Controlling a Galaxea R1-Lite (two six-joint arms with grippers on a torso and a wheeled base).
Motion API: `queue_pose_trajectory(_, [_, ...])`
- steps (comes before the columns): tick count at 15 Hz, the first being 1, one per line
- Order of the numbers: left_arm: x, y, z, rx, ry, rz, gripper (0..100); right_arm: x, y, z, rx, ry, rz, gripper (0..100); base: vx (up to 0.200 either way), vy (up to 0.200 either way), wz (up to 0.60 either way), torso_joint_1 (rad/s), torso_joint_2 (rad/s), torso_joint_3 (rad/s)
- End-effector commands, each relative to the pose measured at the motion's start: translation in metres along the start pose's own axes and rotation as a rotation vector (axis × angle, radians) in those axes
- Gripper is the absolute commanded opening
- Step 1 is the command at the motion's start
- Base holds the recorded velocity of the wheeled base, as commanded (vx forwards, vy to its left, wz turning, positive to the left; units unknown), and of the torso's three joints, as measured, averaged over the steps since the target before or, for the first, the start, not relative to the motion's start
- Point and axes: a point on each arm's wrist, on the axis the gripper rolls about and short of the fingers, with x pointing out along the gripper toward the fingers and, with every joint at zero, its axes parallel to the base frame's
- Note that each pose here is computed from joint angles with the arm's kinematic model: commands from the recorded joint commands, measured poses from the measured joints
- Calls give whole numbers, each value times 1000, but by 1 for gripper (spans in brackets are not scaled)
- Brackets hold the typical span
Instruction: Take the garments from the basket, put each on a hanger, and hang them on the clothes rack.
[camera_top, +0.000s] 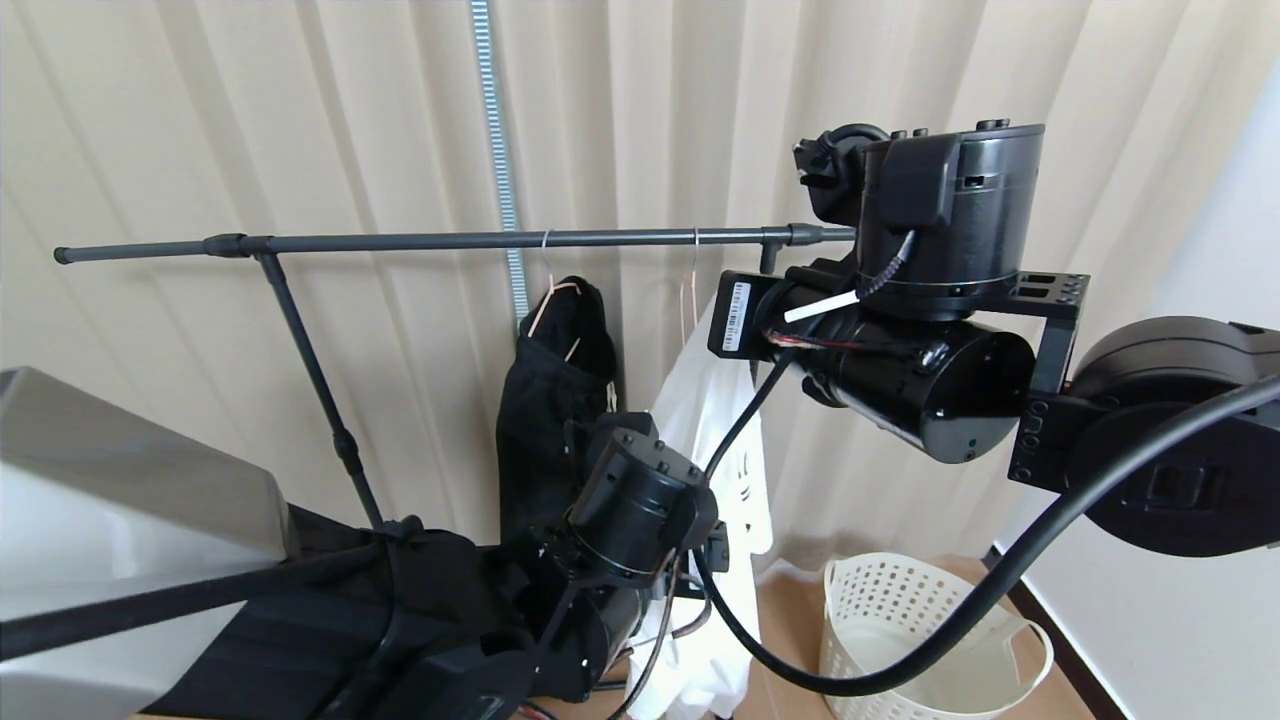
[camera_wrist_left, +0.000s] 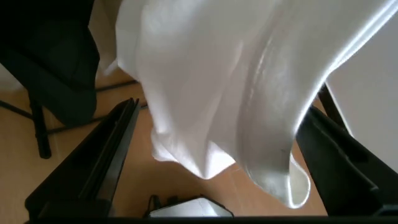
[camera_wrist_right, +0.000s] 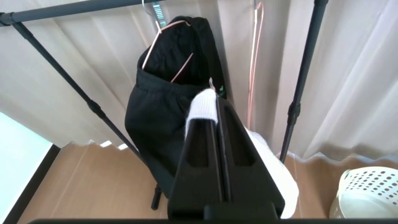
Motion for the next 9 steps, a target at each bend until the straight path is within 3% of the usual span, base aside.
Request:
queue_pose_trajectory(1, [0,5,10,-17,-32,4,100,0,0,0,0,0,-1,0,0,0,0,0,0,0])
queue_pose_trajectory(2, [4,13,14,-22,-50,20,100,0,0,-1,-2,3,-1,0,0,0,0,0,0,0])
queue_pose_trajectory(9, [4,14,10,-11,-37,23,100,1,0,0,0,0,-1,0,0,0,0,0,0,0])
